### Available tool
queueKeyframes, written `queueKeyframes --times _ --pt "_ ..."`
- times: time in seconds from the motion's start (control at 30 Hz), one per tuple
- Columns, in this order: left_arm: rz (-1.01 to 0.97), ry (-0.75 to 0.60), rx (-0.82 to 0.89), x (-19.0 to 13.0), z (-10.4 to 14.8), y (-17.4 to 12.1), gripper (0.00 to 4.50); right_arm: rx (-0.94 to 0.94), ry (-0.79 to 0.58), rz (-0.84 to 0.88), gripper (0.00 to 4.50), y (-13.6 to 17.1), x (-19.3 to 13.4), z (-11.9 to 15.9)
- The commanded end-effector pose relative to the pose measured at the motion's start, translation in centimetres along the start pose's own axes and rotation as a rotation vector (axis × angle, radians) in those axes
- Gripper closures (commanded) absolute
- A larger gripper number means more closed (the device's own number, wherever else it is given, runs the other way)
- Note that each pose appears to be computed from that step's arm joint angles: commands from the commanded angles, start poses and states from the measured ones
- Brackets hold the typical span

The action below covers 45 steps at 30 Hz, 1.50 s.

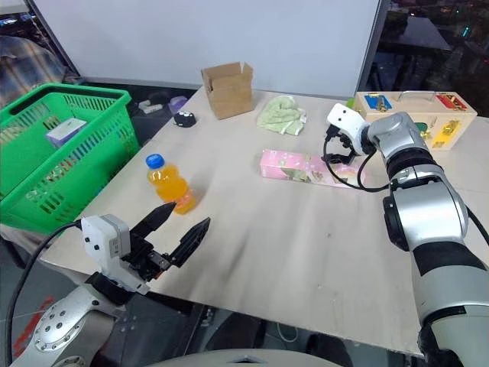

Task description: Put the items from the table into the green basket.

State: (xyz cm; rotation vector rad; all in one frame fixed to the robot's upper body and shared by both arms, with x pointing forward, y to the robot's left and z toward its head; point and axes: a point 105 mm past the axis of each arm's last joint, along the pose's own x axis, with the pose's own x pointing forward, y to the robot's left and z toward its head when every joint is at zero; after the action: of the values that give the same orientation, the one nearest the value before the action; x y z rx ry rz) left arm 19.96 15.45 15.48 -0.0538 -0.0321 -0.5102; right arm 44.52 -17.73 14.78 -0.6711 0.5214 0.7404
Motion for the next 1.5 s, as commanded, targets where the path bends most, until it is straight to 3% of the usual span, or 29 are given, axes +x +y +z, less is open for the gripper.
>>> queueKeyframes --times 0.03,0.43,0.67,0.93,1.17,1.5 --pt "-0.011 -0.026 0.028 -0.1 0.7 -0.1 0.07 0.034 0.034 0.015 0.0 -0.1 -0.4 -1.0" --pt "-0.004 -0.015 0.028 -0.6 0.6 -0.2 0.07 -0.062 0.216 0.018 0.0 0.8 0.6 -3.0" --pt "-0.068 -0.012 0.014 -1.0 0.8 -1.3 0.07 -0.047 0.16 0.108 0.0 0.7 -0.7 -0.8" --pt "-0.098 -0.017 0.016 -0.5 0.9 -0.9 0.07 -0.091 0.182 0.077 0.0 -0.2 -1.5 -0.9" --pt "-0.12 -0.015 0.02 -0.1 0.9 -0.8 0.07 -0.077 0.209 -0.012 0.0 -0.5 -0.7 -2.3" --pt "-0.107 -0.018 0.031 -0.2 1.1 -0.6 0.07 -0.061 0.313 0.059 0.0 1.3 0.4 -4.5"
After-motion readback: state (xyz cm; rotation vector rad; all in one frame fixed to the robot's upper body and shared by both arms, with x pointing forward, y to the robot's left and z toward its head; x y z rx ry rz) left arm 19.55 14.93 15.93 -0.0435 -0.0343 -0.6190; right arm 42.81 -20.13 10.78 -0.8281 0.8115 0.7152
